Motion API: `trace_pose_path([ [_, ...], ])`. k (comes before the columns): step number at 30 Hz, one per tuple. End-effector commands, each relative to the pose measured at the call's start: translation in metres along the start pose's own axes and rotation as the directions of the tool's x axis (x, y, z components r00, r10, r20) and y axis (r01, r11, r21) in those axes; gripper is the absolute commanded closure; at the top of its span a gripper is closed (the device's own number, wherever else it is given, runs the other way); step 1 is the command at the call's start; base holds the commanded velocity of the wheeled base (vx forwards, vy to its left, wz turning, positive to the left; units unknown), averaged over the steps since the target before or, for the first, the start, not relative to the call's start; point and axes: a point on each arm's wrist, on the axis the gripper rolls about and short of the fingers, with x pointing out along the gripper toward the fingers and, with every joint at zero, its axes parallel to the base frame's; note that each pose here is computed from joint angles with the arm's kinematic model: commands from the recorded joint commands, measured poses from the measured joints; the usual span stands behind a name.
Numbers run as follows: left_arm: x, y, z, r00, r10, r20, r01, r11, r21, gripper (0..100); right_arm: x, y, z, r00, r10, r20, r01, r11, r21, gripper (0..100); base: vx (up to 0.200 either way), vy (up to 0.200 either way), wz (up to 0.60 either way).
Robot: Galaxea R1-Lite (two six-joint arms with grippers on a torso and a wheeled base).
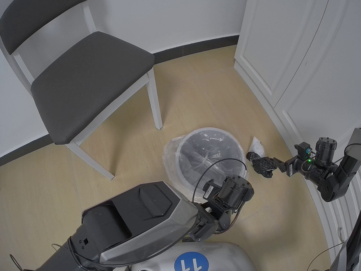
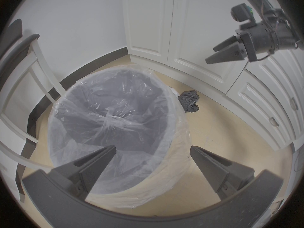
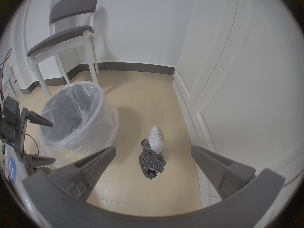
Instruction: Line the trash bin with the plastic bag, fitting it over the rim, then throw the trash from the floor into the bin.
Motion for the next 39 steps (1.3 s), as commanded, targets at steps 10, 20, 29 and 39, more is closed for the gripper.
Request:
trace_pose_path([
  [10, -0.031, -0.004, 0.014, 0.999, -0.031, 0.009, 0.032, 0.998, -0.053, 0, 0.000, 0.001, -0.002, 1.000, 0.003, -0.006, -0.003, 1.000, -0.001, 0, 0.000, 0.000, 0.00],
  [20, -0.078, 0.009, 0.041, 0.997, -0.057, 0.044, 0.063, 0.984, -0.165, 0, -0.009, 0.003, -0.001, 0.998, 0.061, 0.019, -0.060, 0.998, -0.019, 0, 0.000, 0.000, 0.00],
  [29, -0.151, 0.103, 0.040, 0.999, 0.043, -0.007, -0.044, 0.971, -0.236, 0, -0.029, -0.004, 0.005, 0.998, 0.063, 0.026, -0.065, 0.997, 0.043, 0, 0.000, 0.000, 0.00],
  [39, -0.204, 0.177, 0.020, 0.984, 0.171, -0.046, -0.176, 0.909, -0.378, 0, -0.071, 0.001, -0.019, 0.995, 0.093, 0.019, -0.094, 0.931, 0.352, 0, 0.000, 0.000, 0.00],
])
